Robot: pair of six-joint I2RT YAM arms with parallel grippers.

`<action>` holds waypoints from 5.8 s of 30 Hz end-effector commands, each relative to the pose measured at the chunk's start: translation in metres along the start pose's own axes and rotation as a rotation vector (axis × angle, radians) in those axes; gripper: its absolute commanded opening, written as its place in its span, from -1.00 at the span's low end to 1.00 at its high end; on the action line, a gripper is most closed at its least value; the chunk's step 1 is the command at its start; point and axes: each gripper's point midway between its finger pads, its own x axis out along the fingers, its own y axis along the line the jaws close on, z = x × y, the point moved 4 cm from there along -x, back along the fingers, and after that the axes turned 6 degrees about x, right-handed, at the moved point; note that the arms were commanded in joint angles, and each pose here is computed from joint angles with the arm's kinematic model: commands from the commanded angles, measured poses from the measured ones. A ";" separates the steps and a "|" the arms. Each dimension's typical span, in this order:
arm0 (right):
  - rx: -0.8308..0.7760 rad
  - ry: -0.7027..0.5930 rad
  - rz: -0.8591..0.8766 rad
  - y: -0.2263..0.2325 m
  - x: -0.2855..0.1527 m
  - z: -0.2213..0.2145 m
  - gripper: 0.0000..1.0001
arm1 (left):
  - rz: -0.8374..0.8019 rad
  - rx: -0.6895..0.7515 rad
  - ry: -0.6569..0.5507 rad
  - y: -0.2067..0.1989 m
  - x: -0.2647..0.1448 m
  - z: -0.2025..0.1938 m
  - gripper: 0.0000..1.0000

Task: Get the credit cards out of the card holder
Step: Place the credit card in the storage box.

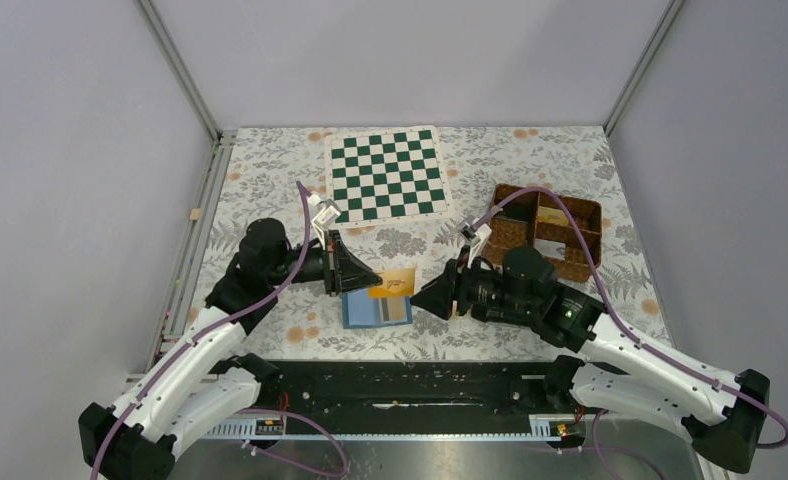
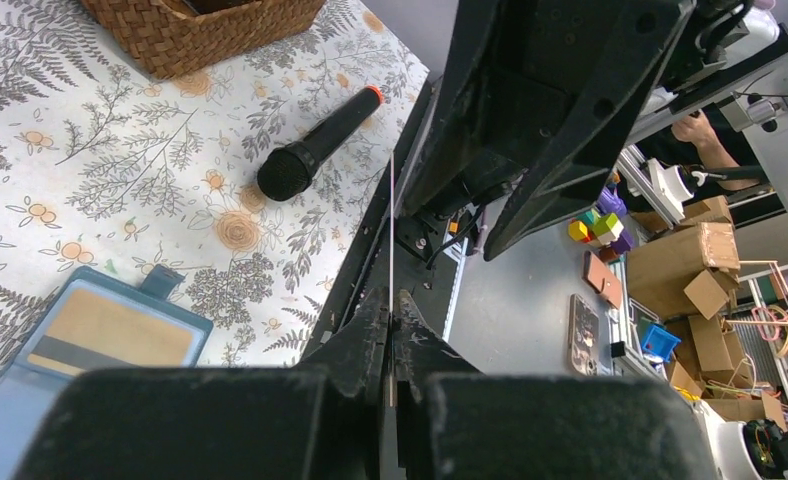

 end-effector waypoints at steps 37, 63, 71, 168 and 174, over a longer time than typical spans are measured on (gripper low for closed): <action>0.303 -0.237 -0.492 -0.154 -0.103 0.147 -1.00 | 0.437 0.028 0.058 0.052 -0.014 0.005 0.98; 0.586 -0.091 -0.919 -0.298 -0.206 0.183 -1.00 | 0.559 -0.090 0.228 0.094 -0.004 -0.029 0.98; 0.604 -0.062 -0.905 -0.329 -0.206 0.179 -1.00 | 0.545 -0.129 0.266 0.103 0.007 -0.031 0.98; 0.635 0.148 -0.528 -0.416 -0.161 0.168 -0.98 | 0.563 -0.216 0.393 0.135 0.023 -0.054 0.98; 0.639 0.163 -0.560 -0.426 -0.156 0.167 -0.88 | 0.570 -0.216 0.395 0.136 0.022 -0.054 0.98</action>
